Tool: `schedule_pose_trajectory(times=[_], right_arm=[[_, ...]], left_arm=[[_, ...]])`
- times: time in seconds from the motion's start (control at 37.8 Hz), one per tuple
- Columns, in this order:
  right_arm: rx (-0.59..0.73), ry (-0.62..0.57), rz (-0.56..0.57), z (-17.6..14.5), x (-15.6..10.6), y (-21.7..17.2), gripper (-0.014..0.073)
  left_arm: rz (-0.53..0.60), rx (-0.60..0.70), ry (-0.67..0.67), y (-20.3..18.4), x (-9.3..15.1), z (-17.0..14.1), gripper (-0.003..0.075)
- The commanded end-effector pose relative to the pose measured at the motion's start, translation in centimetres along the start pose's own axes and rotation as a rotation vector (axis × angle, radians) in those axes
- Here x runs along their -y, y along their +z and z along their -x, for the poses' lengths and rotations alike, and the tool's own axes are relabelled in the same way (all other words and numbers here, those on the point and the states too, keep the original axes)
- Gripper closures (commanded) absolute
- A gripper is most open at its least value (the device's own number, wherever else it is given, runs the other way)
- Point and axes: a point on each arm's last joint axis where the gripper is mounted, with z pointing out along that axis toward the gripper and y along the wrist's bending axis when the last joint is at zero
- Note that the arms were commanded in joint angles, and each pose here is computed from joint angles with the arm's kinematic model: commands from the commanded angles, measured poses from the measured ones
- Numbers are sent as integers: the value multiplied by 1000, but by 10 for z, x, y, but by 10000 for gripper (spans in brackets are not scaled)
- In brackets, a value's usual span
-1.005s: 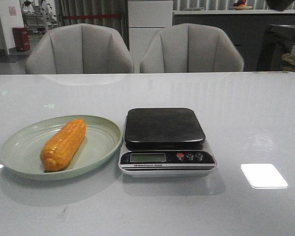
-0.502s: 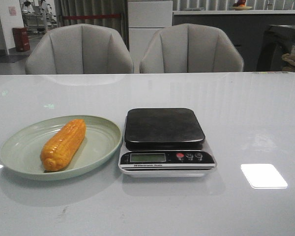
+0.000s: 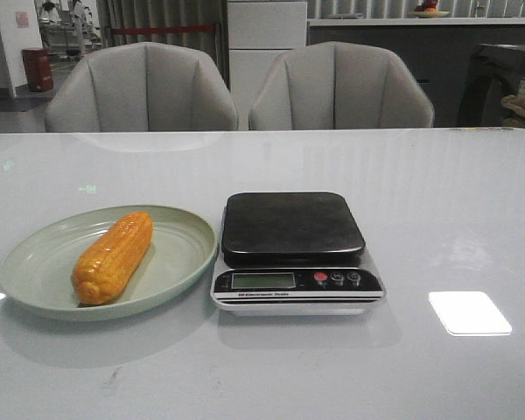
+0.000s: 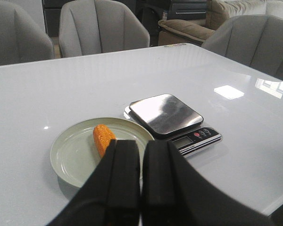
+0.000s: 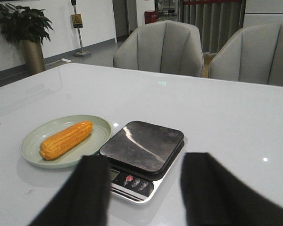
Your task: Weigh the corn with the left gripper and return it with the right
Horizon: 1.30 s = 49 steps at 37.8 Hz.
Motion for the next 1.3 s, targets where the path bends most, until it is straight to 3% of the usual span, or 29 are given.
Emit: schedule_pose_trajectory(times=[0.0,0.13,0.74,0.87,1.08,1.27], right_arm=[[49,-25,-4,11,-1,-1,469],[32,-24,-7,9,0,-1,393],[36,-19,-5,9,0,-1,398],[36,-19,-5,9,0,-1,398],[36,-19,-5,9,0,-1,398],[36,-19,-5,9,0,-1,398]], left_arm=[[-21,103,2,-6,2,13,607],[-21,103,2,-6,2,13,606],[-12,76,3,-1,1,6,607],[76,98,-13,7,0,-5,607],[310,161,-81,20,-9,-24,607],[474,178,-60,28,-20,-47,607]])
